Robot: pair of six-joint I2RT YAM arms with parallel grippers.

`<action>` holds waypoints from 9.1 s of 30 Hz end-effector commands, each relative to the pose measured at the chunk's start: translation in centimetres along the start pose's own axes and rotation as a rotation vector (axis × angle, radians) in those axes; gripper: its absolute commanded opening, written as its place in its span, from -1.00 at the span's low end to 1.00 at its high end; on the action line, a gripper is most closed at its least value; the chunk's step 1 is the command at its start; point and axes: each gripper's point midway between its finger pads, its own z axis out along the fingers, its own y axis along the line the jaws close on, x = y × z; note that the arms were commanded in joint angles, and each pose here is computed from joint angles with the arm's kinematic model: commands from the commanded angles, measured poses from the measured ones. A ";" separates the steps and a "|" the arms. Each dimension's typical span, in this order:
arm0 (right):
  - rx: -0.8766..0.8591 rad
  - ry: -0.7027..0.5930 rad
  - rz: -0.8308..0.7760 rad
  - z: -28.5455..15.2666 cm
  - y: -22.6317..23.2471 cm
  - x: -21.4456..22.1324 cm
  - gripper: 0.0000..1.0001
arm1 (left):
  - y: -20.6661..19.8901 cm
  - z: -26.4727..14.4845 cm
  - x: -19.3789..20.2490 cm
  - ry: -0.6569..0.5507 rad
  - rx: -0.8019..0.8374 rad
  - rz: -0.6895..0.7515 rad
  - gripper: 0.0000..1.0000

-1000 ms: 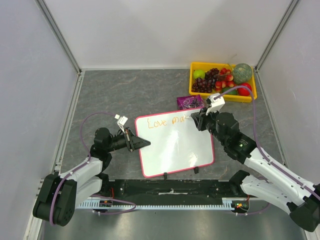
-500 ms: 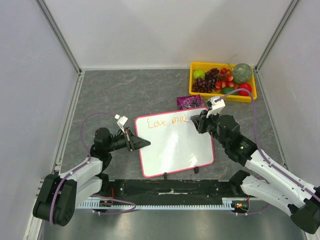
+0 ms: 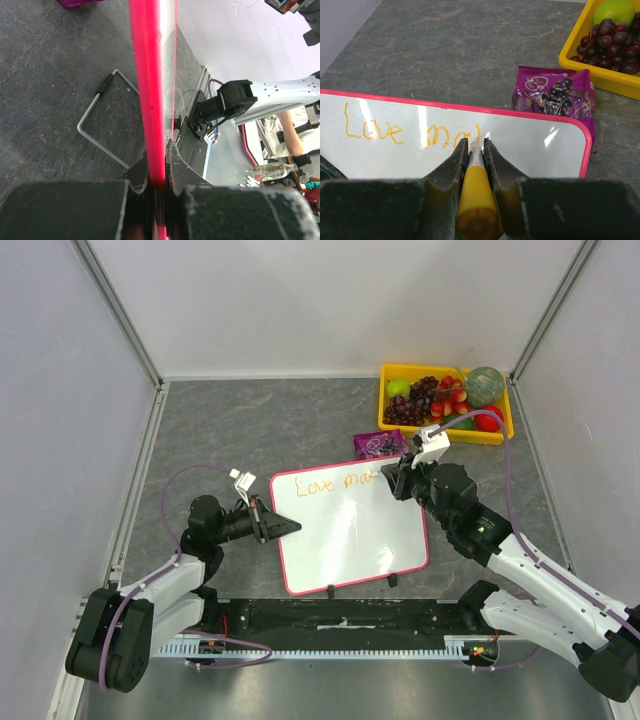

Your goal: Write a sentence on the whiteboard

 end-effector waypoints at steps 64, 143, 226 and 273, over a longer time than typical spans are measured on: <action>0.026 -0.085 0.005 -1.5 -0.3 -3.8 -1.00 | 1.8 0.0 0.5 0.001 -0.051 0.143 -0.96; 0.134 0.052 0.009 -1.7 -3.8 2.3 -1.00 | 1.7 0.1 0.5 0.002 -0.050 0.146 -0.96; 0.042 -0.161 0.095 -5.8 -1.9 -4.8 -1.00 | 1.8 0.1 0.5 0.003 -0.053 0.146 -0.96; -0.168 -0.106 0.075 -5.5 1.9 -4.2 -1.00 | 2.1 0.2 0.4 0.004 -0.069 0.141 -0.96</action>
